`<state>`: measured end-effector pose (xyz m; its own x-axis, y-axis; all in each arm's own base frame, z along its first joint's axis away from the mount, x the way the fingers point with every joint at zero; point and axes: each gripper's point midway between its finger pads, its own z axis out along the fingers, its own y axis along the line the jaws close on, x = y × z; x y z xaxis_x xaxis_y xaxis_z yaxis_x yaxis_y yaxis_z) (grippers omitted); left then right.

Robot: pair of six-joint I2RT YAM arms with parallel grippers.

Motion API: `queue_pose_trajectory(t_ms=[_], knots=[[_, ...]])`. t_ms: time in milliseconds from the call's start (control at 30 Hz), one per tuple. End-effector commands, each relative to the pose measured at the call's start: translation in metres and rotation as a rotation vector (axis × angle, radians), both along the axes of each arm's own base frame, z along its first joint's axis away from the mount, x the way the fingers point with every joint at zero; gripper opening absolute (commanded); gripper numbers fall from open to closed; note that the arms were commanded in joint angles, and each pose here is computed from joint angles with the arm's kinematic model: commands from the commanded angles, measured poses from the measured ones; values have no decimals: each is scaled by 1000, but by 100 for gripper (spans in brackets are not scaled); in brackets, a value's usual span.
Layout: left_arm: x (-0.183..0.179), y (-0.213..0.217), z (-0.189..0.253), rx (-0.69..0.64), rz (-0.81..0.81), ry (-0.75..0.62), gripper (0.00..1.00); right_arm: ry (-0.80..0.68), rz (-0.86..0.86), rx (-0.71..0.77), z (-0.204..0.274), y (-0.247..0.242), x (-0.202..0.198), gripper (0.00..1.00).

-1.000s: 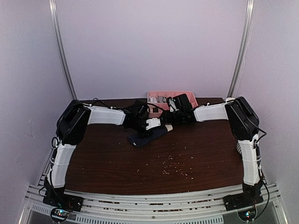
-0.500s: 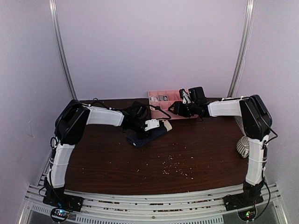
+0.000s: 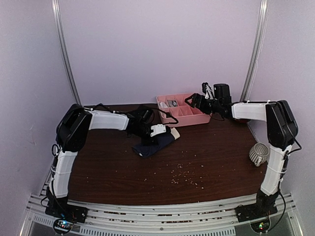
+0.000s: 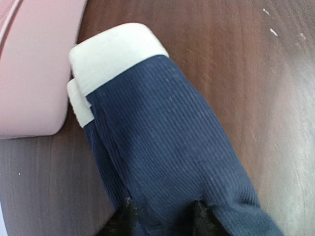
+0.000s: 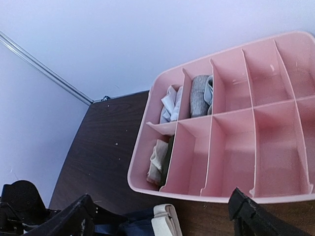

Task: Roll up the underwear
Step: Rotate the underwear at the center of the board.

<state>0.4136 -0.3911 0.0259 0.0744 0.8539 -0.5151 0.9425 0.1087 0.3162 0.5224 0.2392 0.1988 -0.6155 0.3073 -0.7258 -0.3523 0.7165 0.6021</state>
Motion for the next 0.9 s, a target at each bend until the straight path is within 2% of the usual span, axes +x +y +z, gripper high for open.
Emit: queue_pose_trajectory(t_ms=[0,267,367,400,600,700,867], knots=[[-23,13,26,-1,-7,98,55,-4,44,-27,1,8,-25,100],[-8,15,116,-112,50,-35,81,15,26,-186,-19,1,-67,100],[-7,35,128,-107,89,-60,96,0,16,-243,-20,-2,-89,100],[-7,44,128,-100,103,-67,98,-6,18,-262,-19,-2,-97,100],[-11,112,102,-10,146,-157,98,-53,33,-302,-15,-7,-147,100],[-17,118,84,12,129,-183,98,-85,25,-298,-9,-14,-167,100],[-5,114,73,8,148,-197,98,-113,4,-287,-11,-30,-196,100]])
